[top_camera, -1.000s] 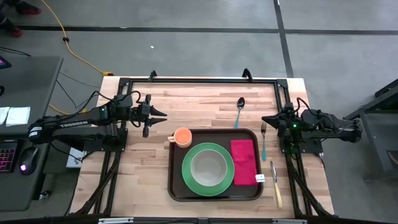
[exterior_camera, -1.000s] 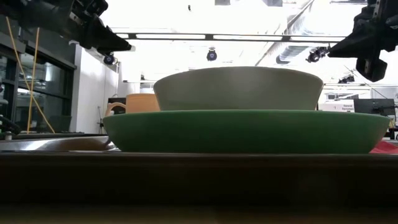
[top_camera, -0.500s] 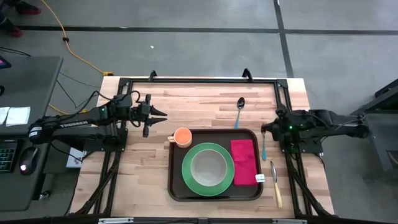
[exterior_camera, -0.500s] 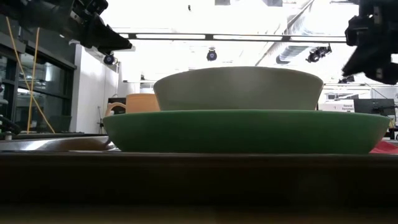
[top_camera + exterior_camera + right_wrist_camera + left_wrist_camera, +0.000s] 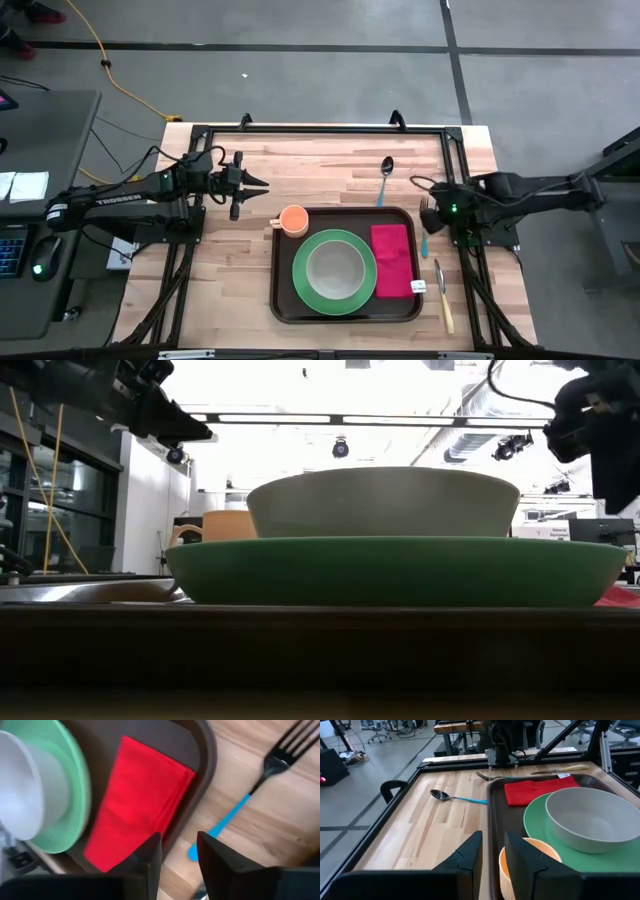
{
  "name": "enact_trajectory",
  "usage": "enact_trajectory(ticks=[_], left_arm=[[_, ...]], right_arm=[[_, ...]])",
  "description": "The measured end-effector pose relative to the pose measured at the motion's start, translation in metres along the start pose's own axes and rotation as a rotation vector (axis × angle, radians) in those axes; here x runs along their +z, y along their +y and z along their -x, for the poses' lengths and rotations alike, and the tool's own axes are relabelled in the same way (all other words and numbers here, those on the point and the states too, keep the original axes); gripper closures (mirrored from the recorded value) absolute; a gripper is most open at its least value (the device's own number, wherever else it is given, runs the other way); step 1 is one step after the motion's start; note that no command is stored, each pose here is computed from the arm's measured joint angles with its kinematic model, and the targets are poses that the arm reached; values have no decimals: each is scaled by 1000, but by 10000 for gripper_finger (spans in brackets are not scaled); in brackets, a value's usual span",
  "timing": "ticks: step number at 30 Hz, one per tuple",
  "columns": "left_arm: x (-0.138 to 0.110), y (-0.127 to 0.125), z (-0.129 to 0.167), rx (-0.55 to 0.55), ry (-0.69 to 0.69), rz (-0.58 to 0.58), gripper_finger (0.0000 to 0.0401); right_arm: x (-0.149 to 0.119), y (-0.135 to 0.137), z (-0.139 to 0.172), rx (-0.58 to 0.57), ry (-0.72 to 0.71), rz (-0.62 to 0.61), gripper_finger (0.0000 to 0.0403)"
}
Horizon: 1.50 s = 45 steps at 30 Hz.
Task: Set up tray
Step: Put the blue fork on the top of the red table napkin on the brown serving tray
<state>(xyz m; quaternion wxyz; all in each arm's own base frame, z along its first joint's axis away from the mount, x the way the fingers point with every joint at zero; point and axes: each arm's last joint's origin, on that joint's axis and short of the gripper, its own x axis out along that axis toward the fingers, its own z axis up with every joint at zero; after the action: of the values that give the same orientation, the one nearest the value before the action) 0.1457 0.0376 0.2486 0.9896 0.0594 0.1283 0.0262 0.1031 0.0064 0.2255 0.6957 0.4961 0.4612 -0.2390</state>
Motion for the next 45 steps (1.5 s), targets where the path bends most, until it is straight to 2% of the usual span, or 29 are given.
enact_trajectory(ticks=[7, 14, 18, 45], left_arm=[[0, 0, 0, 1, 5, -15, 288], [-3, -1, 0, -5, 35, -10, 288], [-3, -1, 0, -5, 34, -11, 288], [-3, -1, 0, -6, 33, -12, 288]], right_arm=[[4, 5, -13, -104, 4, -64, 284], [8, 8, -27, -208, 26, -91, 284], [14, 7, -34, -270, -1, -151, 284], [36, -2, -70, -529, 26, -309, 284]])
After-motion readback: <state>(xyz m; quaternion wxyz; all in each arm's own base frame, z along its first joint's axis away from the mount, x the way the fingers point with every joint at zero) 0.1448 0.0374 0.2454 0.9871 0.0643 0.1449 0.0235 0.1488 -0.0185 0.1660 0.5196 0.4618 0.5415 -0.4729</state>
